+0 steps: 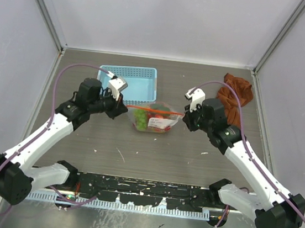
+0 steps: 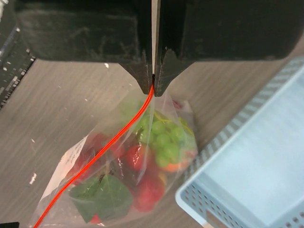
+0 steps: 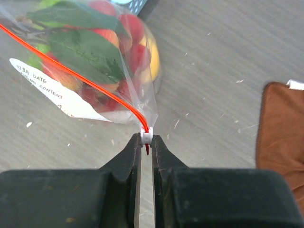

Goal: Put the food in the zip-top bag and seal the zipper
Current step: Zip the zipper food storage bag at the center of the board, then reset both arms

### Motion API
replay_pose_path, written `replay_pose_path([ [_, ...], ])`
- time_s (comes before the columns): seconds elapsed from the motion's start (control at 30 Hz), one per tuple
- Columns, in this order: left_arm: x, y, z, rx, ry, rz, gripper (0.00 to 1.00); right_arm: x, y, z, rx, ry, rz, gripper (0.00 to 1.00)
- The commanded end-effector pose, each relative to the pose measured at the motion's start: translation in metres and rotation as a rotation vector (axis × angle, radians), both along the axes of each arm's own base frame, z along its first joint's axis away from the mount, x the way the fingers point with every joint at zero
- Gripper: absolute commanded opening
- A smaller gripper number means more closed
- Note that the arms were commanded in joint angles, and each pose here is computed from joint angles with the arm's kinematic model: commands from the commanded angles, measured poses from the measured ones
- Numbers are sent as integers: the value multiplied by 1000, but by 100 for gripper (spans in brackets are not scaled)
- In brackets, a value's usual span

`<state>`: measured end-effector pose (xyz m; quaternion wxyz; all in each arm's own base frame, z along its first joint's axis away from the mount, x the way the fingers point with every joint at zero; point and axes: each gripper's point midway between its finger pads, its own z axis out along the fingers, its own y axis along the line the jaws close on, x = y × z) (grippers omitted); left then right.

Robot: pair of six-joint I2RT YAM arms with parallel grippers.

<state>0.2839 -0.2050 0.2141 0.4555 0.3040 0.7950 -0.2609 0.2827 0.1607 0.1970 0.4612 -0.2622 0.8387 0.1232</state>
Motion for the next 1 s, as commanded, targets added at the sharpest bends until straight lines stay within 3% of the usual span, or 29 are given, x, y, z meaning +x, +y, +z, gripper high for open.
replay_pose_path([
  [0.0, -29, 0, 11, -97, 28, -5, 0, -19, 7, 16, 148, -35, 14, 1],
  [0.2, -62, 8, 4, -169, 82, 17, 3, -45, 7, -2, 237, -7, 21, 13],
  [0.43, -68, 21, 28, -220, -8, 79, 49, -46, 1, 20, 280, -122, 9, 36],
  [0.7, -61, 46, 65, -252, -156, 219, 83, -41, -15, 60, 289, -250, -53, 76],
  [0.77, -57, 57, 71, -251, -197, 282, 98, -37, -29, 66, 286, -286, -137, 87],
  [0.83, -52, 72, 78, -250, -244, 367, 98, -33, -48, 73, 282, -325, -243, 98],
  [0.97, -45, 110, 92, -255, -328, 577, 98, -27, -96, 84, 273, -402, -516, 100],
])
